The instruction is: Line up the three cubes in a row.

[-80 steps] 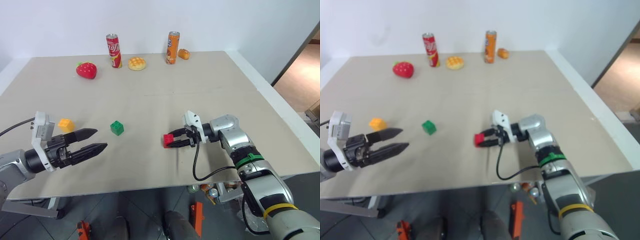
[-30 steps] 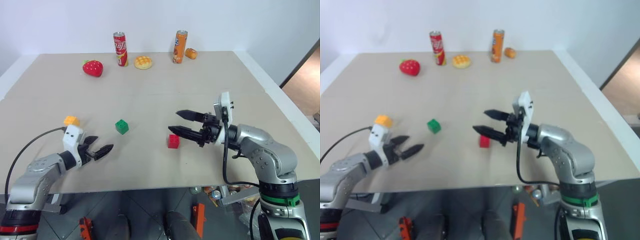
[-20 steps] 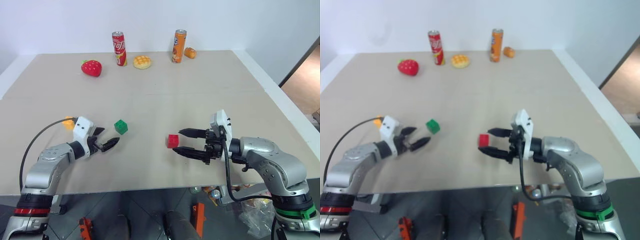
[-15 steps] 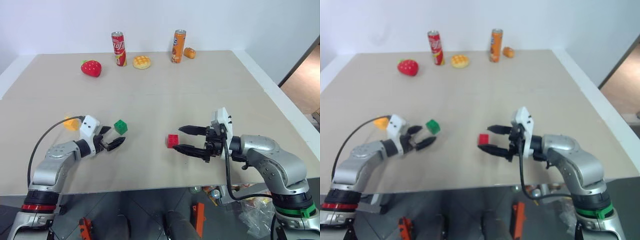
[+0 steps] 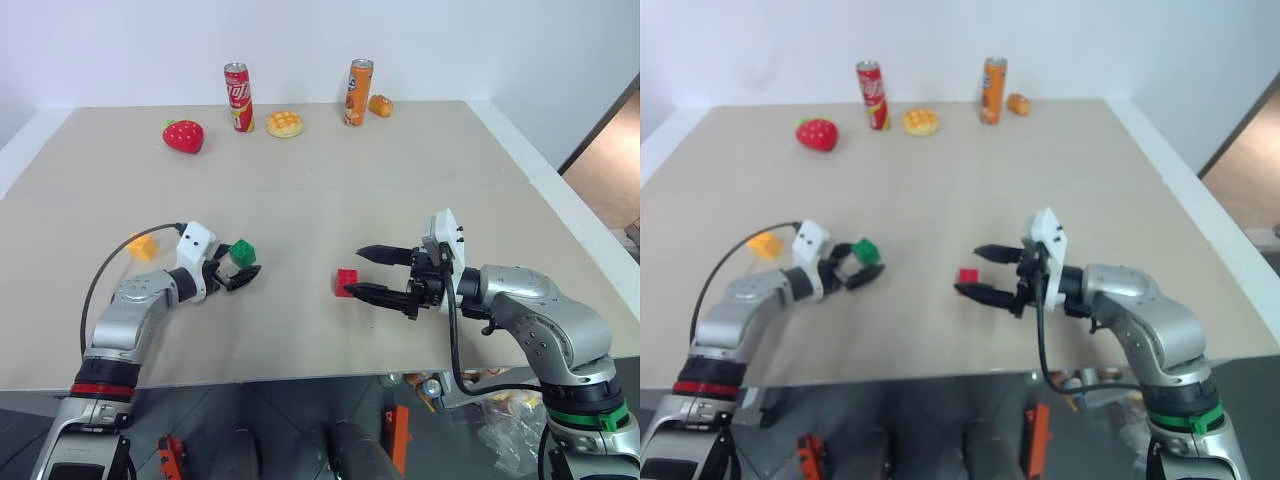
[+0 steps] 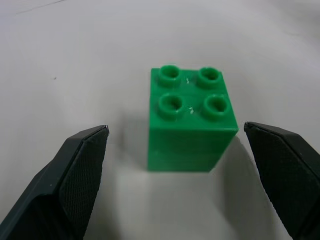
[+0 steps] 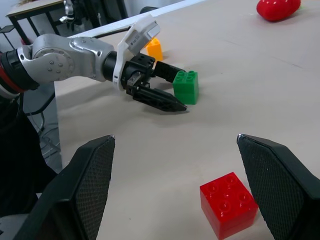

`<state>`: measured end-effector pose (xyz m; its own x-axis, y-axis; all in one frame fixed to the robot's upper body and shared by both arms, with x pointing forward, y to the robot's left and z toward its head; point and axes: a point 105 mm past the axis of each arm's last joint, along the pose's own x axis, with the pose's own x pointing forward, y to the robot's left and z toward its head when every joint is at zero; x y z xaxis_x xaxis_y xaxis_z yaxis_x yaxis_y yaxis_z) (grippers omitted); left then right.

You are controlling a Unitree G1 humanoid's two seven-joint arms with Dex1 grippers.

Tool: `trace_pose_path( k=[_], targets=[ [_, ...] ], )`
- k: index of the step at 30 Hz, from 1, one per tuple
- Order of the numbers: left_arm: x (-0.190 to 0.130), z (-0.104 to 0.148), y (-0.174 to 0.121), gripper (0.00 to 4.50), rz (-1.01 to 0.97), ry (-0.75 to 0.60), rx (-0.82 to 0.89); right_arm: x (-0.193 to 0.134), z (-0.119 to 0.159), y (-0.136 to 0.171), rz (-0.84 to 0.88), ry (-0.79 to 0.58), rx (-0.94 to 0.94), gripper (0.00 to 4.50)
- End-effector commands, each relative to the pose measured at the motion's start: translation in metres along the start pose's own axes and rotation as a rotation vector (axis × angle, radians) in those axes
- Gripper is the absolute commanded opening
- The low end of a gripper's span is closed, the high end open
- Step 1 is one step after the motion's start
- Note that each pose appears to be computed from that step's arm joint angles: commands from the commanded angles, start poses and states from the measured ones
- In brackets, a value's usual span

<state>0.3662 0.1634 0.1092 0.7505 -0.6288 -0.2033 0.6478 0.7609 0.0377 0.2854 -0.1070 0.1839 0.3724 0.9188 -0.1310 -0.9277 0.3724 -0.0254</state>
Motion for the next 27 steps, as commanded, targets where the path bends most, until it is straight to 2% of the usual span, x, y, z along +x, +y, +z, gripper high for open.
trace_pose_path(
  k=[1,7,14,17,21,24,27],
  targets=[
    [0.003,0.011,0.000,3.38,-0.006,-0.040,0.025,-0.002,0.008,0.002,-0.005,-0.030,-0.030,4.16],
    [0.005,0.012,0.000,1.33,-0.012,-0.043,0.023,-0.002,0.008,0.002,-0.013,-0.030,-0.028,4.16],
    [0.003,0.010,0.000,1.34,-0.025,-0.037,0.029,-0.003,0.008,-0.001,-0.024,-0.031,-0.028,4.16],
    [0.002,0.011,-0.006,1.34,-0.066,-0.025,0.086,-0.003,0.008,-0.002,-0.027,-0.029,-0.029,4.16],
    [-0.001,0.020,-0.031,1.34,-0.231,-0.059,0.227,-0.004,0.007,0.000,-0.024,-0.024,-0.023,4.16],
    [-0.006,0.030,-0.056,1.34,-0.435,-0.096,0.304,-0.015,0.003,0.010,0.002,-0.006,0.010,4.16],
    [-0.005,0.033,-0.059,1.34,-0.512,-0.091,0.318,-0.028,-0.002,0.019,0.013,0.013,0.019,4.16]
  ],
)
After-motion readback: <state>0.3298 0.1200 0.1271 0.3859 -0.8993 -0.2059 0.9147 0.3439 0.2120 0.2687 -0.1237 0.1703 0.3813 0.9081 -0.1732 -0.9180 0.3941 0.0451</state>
